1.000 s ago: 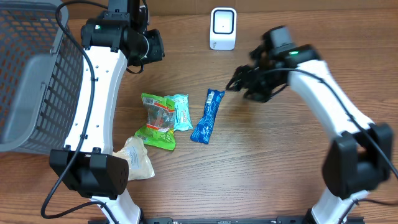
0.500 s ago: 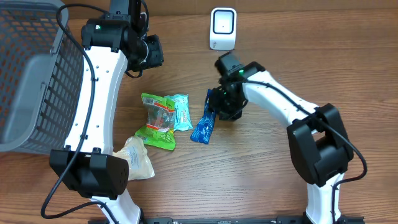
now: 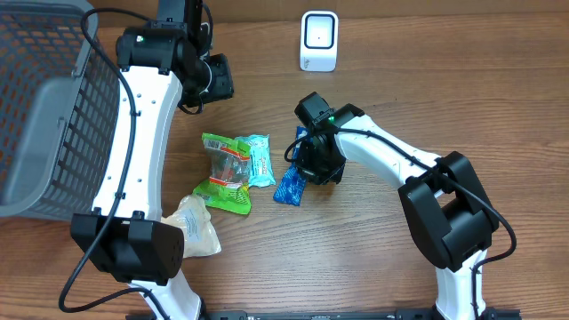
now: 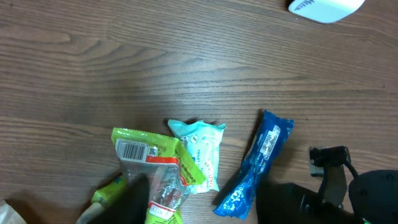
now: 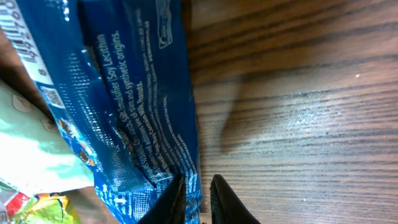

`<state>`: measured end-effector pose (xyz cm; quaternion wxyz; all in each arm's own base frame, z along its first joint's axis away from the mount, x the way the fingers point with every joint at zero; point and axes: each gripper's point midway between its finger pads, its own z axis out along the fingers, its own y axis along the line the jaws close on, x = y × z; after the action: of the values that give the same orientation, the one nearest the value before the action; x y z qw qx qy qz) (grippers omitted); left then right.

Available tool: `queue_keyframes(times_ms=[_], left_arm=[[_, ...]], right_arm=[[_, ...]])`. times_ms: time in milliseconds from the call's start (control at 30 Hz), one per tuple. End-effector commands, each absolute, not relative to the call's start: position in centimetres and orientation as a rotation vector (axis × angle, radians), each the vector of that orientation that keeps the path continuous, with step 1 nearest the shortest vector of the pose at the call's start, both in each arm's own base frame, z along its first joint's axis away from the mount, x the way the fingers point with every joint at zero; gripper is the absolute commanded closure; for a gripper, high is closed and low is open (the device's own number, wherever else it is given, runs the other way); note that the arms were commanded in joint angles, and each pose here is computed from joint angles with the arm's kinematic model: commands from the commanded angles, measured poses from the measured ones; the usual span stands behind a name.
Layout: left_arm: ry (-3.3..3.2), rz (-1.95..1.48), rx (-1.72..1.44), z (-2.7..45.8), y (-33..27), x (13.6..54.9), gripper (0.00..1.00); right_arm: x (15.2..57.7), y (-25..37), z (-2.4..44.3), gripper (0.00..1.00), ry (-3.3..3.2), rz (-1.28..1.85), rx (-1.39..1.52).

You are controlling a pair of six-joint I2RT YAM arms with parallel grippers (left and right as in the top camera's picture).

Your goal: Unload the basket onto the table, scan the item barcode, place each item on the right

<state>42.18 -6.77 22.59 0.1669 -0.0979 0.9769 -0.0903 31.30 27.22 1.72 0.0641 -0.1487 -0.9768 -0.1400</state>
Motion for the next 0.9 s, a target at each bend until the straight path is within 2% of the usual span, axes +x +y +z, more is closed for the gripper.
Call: queue_keyframes(times_ms=[0, 267, 367, 500, 567, 667, 733, 767, 867], left_arm=[[2.770, -0.247, -0.251, 23.1, -7.0, 42.3, 0.26], [2.769, -0.250, -0.251, 23.1, -7.0, 42.3, 0.15], [2.769, -0.247, -0.251, 23.1, -6.9, 42.3, 0.14], [2.767, -0.247, -0.252, 23.1, -6.9, 42.3, 0.15], [2.763, -0.248, -0.252, 23.1, -6.9, 42.4, 0.22], [2.752, -0.249, -0.249, 23.2, -6.9, 42.7, 0.23], [2.748, -0.233, -0.252, 23.2, -6.7, 42.8, 0.21], [2.743, -0.186, -0.262, 23.2, -6.2, 42.8, 0.17], [2.742, -0.179, -0.263, 23.2, -6.1, 42.8, 0.12]], right_arm=[[32.1, 26.8, 1.6, 0.84, -2.982, -0.406, -0.498], [36.5, 23.5, 2.2, 0.85, -2.992, -0.562, -0.562], [38.3, 22.2, 2.9, 0.87, -3.006, -0.725, -0.412], [38.5, 22.6, 4.3, 0.86, -2.956, -0.942, -0.192], [37.6, 23.8, 5.1, 0.70, -2.897, -1.050, -0.080], [36.1, 25.5, 4.8, 0.06, -2.890, -1.008, -0.017], [35.7, 26.0, 4.3, 0.05, -2.894, -0.927, -0.125], [34.7, 27.2, 3.9, 0.05, -2.873, -0.849, -0.263], [33.3, 27.7, 3.2, 0.13, -2.847, -0.751, -0.373]])
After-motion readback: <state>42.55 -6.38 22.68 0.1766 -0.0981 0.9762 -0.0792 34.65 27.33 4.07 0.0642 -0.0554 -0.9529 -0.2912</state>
